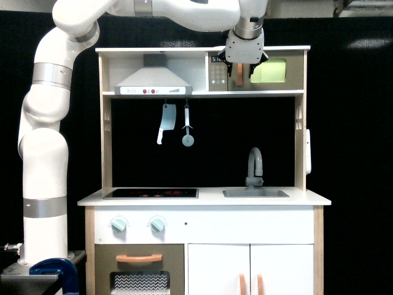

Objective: Open the oven door

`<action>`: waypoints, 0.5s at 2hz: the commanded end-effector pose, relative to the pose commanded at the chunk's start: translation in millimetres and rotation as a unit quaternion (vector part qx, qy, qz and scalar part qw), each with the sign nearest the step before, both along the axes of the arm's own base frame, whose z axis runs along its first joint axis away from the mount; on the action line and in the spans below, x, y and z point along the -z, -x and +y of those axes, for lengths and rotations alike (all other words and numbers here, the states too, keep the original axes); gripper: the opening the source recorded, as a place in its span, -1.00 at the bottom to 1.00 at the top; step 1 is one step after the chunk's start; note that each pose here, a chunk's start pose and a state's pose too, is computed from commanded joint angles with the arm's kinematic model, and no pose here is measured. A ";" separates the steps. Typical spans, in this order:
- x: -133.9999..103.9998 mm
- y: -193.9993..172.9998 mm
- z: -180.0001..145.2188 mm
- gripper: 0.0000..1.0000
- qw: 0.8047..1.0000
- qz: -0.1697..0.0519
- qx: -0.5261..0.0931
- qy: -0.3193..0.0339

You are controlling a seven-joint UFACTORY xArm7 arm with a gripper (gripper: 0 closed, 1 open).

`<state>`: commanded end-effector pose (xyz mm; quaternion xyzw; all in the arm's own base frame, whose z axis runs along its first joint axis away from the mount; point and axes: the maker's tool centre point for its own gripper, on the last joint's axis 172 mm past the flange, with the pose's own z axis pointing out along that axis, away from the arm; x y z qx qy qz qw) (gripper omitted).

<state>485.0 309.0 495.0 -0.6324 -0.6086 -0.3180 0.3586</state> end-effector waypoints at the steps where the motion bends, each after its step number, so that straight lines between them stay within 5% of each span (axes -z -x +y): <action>1: 2.0 -1.0 16.0 1.00 1.000 0.000 0.000 0.000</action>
